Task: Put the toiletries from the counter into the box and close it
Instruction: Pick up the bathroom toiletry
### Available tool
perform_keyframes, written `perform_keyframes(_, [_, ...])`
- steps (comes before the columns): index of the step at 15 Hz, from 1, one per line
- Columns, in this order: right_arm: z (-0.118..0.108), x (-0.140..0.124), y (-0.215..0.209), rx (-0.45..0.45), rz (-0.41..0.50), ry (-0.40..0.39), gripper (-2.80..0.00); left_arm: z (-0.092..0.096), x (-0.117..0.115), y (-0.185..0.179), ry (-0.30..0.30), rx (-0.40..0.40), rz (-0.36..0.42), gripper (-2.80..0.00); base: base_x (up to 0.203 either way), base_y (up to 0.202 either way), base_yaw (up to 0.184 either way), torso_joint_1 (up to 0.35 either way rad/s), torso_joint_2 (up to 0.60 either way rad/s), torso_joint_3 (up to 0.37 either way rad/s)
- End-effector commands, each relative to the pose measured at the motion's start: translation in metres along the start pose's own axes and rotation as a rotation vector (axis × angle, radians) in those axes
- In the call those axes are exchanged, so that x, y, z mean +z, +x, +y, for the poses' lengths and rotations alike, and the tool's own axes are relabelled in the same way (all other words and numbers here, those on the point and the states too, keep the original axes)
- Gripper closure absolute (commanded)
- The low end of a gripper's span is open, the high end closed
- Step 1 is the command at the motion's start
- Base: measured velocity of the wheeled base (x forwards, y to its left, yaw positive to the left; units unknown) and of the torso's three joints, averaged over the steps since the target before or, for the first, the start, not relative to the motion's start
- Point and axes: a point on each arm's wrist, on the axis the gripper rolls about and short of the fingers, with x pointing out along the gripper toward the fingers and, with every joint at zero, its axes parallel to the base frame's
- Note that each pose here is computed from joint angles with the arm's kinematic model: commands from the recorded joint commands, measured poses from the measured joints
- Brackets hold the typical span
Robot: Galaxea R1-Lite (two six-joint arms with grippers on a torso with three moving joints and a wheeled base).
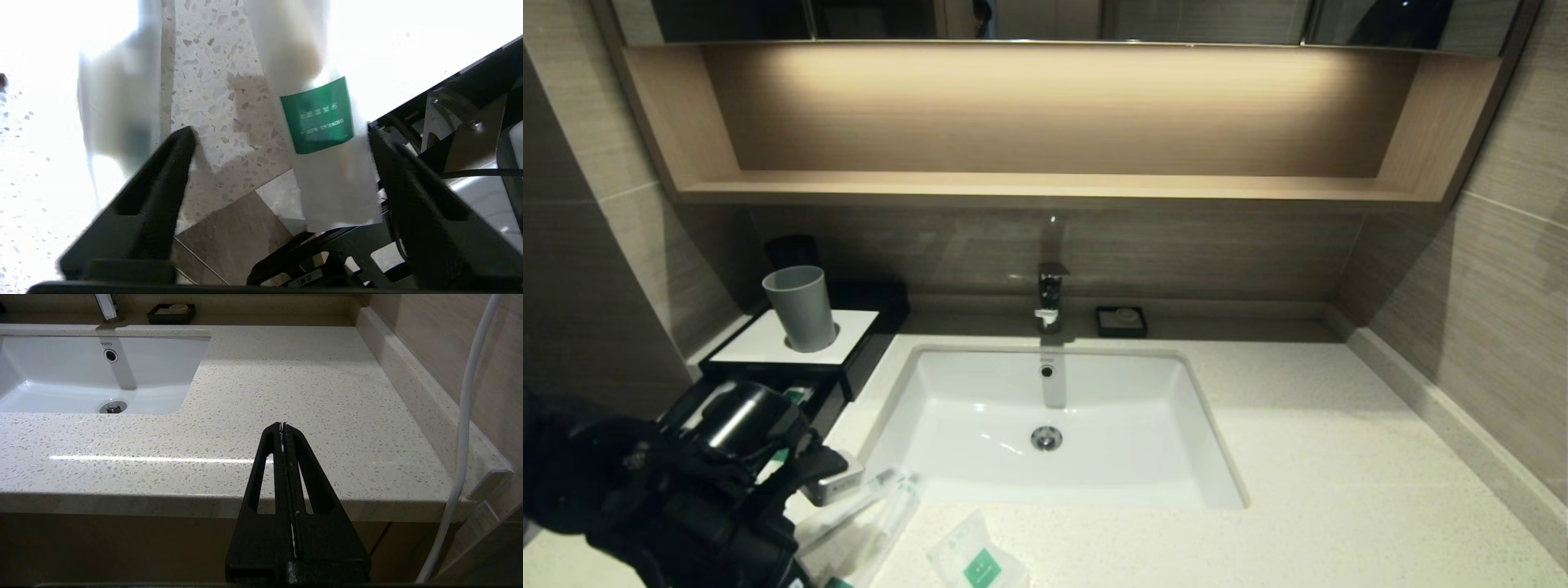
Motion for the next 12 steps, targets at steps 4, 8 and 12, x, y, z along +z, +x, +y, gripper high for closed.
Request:
perform_keyframes(4, [0.0000, -0.0004, 0.0000, 0.000, 0.000, -0.001, 0.00, 0.0000, -0.0005, 0.0014, 0.002, -0.004, 0.003, 0.00, 0.000, 0.000, 0.000, 0.000, 0.00, 0.000])
perform_keyframes(8, [0.0000, -0.0004, 0.0000, 0.000, 0.000, -0.001, 0.00, -0.0002, -0.0005, 0.0007, 0.002, -0.004, -0.001, 0.00, 0.000, 0.000, 0.000, 0.000, 0.00, 0.000])
perform_keyframes(12, [0.0000, -0.0004, 0.0000, 0.000, 0.000, -0.001, 0.00, -0.0009, -0.0007, -0.0029, 0.005, 0.002, -0.016, 0.00, 0.000, 0.000, 0.000, 0.000, 0.00, 0.000])
